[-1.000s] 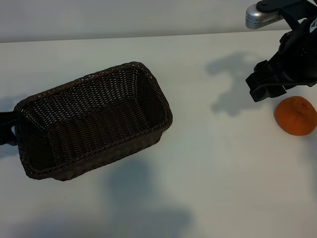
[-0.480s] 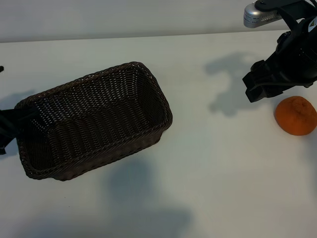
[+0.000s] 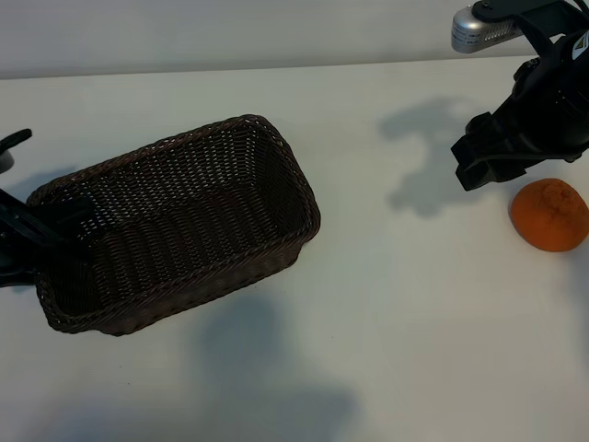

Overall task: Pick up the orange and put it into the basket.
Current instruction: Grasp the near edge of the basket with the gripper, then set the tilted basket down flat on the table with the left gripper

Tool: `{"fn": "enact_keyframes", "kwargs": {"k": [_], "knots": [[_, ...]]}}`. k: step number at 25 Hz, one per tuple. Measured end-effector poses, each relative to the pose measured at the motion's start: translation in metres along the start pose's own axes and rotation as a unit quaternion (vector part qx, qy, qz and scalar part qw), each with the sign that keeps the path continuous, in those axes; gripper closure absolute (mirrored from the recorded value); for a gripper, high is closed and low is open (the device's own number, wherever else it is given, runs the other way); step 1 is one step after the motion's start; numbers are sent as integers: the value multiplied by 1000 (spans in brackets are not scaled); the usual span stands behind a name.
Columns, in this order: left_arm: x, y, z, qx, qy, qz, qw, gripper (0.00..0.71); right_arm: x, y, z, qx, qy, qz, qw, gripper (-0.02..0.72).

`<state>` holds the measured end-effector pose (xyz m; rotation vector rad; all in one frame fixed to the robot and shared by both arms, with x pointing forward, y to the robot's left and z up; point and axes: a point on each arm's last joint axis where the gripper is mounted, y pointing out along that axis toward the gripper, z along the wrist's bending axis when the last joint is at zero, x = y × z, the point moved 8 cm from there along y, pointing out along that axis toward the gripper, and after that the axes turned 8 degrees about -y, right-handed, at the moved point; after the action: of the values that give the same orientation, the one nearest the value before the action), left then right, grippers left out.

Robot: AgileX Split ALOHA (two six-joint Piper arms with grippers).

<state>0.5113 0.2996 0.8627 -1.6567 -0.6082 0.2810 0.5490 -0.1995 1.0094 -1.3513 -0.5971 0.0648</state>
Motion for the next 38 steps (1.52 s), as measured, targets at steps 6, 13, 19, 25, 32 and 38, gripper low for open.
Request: {"fn": "enact_keyframes", "kwargs": {"k": [6, 13, 19, 25, 32, 38], "knots": [[-3, 12, -3, -6, -1, 19, 1000, 116, 0, 0, 0, 0, 0, 0, 1000, 108], [-7, 24, 0, 3, 4, 38, 999, 116, 0, 0, 0, 0, 0, 0, 1000, 108], [-7, 27, 0, 3, 1, 40, 999, 156, 0, 0, 0, 0, 0, 0, 1000, 108], [-6, 27, -1, 1, -1, 37, 999, 313, 0, 0, 0, 0, 0, 0, 1000, 108], [-5, 24, -2, -3, 13, 32, 999, 313, 0, 0, 0, 0, 0, 0, 1000, 108], [0, 7, -8, -24, 23, 5, 999, 313, 0, 0, 0, 0, 0, 0, 1000, 108]]}}
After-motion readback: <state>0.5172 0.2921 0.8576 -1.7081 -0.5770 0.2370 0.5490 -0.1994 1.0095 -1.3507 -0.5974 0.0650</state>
